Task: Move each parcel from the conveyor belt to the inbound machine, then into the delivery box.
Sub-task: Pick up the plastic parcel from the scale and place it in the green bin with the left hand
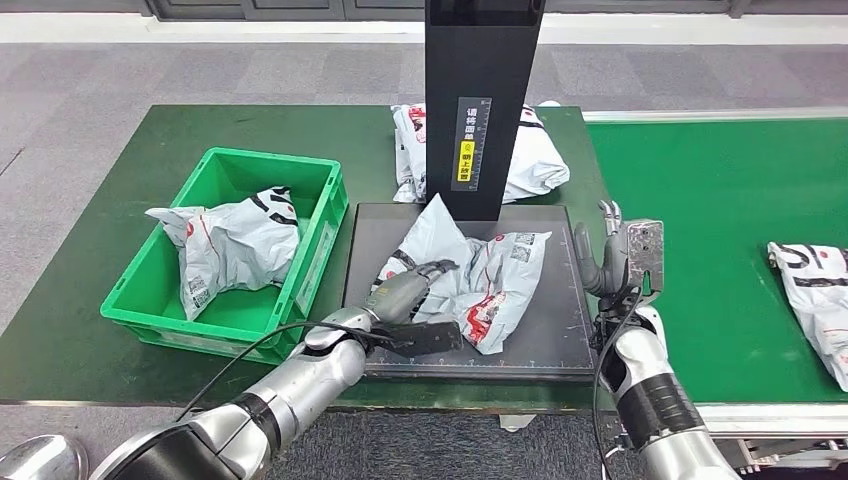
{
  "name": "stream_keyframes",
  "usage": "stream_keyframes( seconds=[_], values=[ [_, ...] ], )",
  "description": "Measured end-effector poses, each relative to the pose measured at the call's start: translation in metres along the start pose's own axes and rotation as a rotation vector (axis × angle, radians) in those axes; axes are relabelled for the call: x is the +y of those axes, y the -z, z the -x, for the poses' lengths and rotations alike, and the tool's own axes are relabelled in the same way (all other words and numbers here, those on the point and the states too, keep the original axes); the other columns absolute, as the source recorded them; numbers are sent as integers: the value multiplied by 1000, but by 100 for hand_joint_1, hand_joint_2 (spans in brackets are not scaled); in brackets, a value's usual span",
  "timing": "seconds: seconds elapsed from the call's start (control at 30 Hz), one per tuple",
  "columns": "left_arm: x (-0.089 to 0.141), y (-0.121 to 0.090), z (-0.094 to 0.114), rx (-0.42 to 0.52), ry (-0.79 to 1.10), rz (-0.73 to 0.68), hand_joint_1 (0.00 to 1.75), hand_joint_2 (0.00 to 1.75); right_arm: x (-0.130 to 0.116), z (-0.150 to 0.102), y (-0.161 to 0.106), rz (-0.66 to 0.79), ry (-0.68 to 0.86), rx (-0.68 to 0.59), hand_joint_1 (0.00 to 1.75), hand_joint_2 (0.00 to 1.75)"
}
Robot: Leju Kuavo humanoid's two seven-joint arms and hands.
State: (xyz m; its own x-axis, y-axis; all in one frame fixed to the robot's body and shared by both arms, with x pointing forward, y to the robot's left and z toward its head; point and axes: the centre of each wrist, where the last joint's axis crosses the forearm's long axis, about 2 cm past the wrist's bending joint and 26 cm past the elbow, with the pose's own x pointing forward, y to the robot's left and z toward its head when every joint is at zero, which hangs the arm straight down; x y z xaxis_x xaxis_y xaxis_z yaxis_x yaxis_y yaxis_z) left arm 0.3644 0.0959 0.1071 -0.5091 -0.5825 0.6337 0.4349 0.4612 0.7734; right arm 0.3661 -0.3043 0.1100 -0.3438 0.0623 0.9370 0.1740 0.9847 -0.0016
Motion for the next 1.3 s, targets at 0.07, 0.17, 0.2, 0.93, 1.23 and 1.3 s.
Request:
stream_keyframes(
  seconds=[0.07,0.17,0.2,0.93,1.23,1.3],
  values=[
    [-5,0,-2,1,59,48,175,175,-2,2,1,6,4,10,0,0],
    [-9,-1,-3,-1,112,87,175,175,-3,4,2,14,2,25,0,0],
    [-10,-1,-3,-3,125,94,175,175,-4,5,2,15,1,32,0,0],
    [84,4,12,-91,268,-626,175,175,4,16,-8,-115,37,133,0,0],
    [172,-39,52,41,599,-852,175,175,7,15,-18,-169,83,175,0,0],
    [185,-51,65,177,626,-877,175,175,7,14,-17,-177,93,178,0,0]
  ],
)
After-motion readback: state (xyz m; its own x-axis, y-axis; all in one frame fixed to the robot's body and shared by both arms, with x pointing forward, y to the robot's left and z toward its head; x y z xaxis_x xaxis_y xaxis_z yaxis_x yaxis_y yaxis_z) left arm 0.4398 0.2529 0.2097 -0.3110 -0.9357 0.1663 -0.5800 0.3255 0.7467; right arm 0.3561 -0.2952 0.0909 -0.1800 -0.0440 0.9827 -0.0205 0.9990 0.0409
